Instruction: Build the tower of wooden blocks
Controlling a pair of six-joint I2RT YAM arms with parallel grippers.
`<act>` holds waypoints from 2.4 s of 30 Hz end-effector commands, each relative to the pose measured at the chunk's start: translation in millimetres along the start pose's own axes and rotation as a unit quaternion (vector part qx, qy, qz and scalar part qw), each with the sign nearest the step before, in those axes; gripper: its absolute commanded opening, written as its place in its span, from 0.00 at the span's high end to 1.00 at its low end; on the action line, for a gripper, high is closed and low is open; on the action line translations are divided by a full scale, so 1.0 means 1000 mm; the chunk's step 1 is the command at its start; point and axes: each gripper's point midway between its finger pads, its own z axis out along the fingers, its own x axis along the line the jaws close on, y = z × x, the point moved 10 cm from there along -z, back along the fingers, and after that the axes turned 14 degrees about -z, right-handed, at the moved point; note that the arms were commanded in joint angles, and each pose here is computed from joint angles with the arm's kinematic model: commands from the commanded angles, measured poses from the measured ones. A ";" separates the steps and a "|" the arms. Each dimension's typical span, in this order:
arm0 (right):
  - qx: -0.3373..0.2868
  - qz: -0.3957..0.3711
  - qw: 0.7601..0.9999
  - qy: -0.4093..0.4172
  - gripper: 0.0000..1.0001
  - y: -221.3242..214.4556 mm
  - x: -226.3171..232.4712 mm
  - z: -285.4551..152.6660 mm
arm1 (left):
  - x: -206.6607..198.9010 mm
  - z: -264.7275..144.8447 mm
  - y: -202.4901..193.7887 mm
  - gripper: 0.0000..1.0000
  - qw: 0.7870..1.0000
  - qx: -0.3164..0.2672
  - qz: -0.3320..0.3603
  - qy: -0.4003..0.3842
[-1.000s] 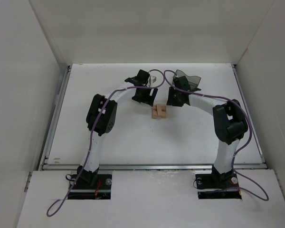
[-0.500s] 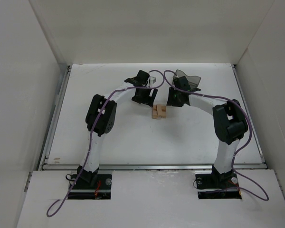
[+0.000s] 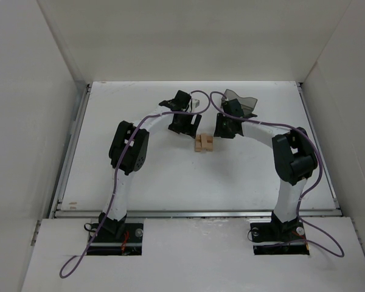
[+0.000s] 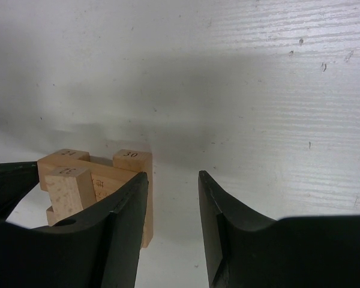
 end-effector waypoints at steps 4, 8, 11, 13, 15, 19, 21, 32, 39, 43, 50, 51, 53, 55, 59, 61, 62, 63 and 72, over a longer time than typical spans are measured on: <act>-0.010 0.005 1.000 0.002 0.55 0.004 0.002 -0.004 | -0.006 -0.017 -0.006 0.23 1.000 0.011 -0.003 -0.008; -0.011 0.005 1.000 0.017 0.55 0.006 0.004 -0.002 | -0.007 -0.020 -0.004 0.23 1.000 0.007 -0.003 -0.009; -0.010 0.005 1.000 0.021 0.55 0.007 0.005 0.000 | -0.007 -0.020 -0.004 0.23 1.000 0.007 -0.003 -0.009; -0.010 0.005 1.000 0.021 0.55 0.007 0.005 0.000 | -0.007 -0.020 -0.004 0.23 1.000 0.007 -0.003 -0.009; -0.015 0.005 1.000 0.022 0.55 0.010 0.006 -0.001 | -0.007 -0.020 -0.004 0.23 1.000 0.007 -0.003 -0.009; -0.015 0.005 1.000 0.022 0.55 0.012 0.007 0.001 | -0.007 -0.020 -0.004 0.23 1.000 0.007 -0.003 -0.009; -0.020 0.005 1.000 0.023 0.55 0.015 0.007 0.000 | -0.007 -0.020 -0.004 0.23 1.000 0.007 -0.003 -0.009; -0.019 0.005 0.999 0.028 0.55 0.017 0.009 0.004 | -0.007 -0.020 -0.004 0.23 1.000 0.007 -0.003 -0.009; -0.028 0.005 0.999 0.030 0.55 0.024 0.010 0.001 | -0.007 -0.020 -0.004 0.23 1.000 0.007 -0.003 -0.009; -0.024 0.005 0.999 0.029 0.55 0.022 0.010 0.005 | -0.007 -0.020 -0.004 0.23 1.000 0.007 -0.003 -0.009; -0.020 0.005 0.999 0.024 0.55 0.020 0.009 0.002 | -0.007 -0.020 -0.004 0.21 1.000 0.007 -0.003 -0.009; -0.022 0.005 1.000 0.018 0.55 0.020 0.008 0.003 | -0.007 -0.020 -0.004 0.21 1.000 0.007 -0.003 -0.009; -0.017 0.005 1.000 0.017 0.55 0.017 0.007 0.004 | -0.002 -0.021 -0.002 0.20 1.000 0.004 -0.007 -0.003; -0.022 0.005 1.000 0.018 0.55 0.019 0.007 0.001 | -0.002 -0.021 -0.002 0.20 1.000 0.004 -0.007 -0.003; -0.023 0.005 1.000 0.014 0.55 0.019 0.007 0.001 | -0.002 -0.024 -0.001 0.20 1.000 -0.002 -0.007 0.000; -0.020 0.005 1.000 0.008 0.55 0.018 0.006 0.001 | -0.002 -0.024 0.000 0.20 1.000 -0.004 -0.011 0.004; -0.024 0.005 1.000 0.010 0.55 0.020 0.006 -0.002 | -0.002 -0.024 0.000 0.20 1.000 -0.004 -0.011 0.004; -0.024 0.005 1.000 0.010 0.55 0.020 0.006 -0.002 | -0.001 -0.024 0.000 0.20 1.000 -0.005 -0.011 0.008; -0.033 0.006 0.999 -0.003 0.55 0.022 0.004 -0.011 | 0.002 -0.032 0.007 0.20 0.999 -0.021 -0.014 0.022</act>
